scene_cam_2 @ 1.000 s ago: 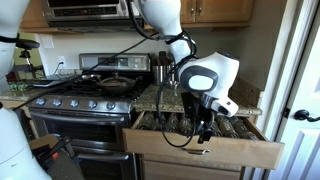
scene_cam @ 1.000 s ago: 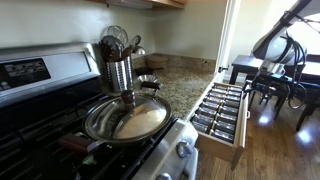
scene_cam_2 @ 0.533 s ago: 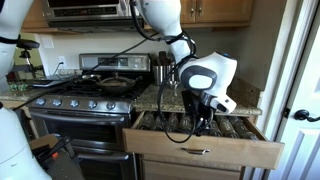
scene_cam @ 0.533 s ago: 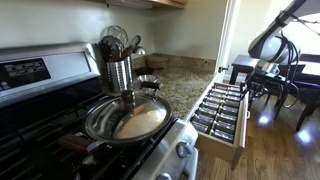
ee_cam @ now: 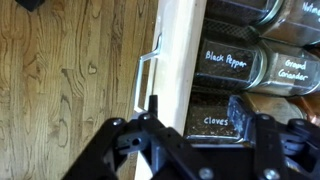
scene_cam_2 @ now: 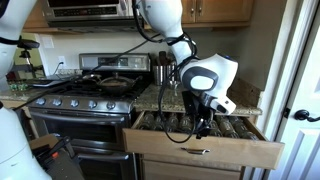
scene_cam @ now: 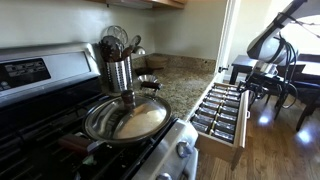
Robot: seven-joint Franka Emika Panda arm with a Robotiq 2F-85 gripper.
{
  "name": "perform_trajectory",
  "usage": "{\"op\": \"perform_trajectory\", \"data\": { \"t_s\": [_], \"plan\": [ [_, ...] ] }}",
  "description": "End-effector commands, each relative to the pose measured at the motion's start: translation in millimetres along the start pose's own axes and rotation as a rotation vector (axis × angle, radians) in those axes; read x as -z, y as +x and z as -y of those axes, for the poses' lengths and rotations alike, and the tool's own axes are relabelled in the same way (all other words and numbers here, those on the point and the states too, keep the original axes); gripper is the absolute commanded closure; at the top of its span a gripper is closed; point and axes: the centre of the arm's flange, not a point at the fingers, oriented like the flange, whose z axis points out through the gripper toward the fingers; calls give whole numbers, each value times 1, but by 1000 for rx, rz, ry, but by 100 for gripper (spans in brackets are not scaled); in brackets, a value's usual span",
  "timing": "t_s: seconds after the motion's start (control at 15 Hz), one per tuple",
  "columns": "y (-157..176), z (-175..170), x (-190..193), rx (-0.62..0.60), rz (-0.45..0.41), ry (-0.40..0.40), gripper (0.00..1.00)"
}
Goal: Close the drawer on the right
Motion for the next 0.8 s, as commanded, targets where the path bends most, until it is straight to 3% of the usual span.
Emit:
{"op": "perform_trajectory", "data": {
  "t_s": [0.0, 0.07, 0.73],
  "plan": [
    [2, -5, 8, -36, 39, -17, 12],
    [3, -7, 6, -40, 46, -20, 10],
    [22, 9, -15, -44, 45, -18, 25]
  ]
}}
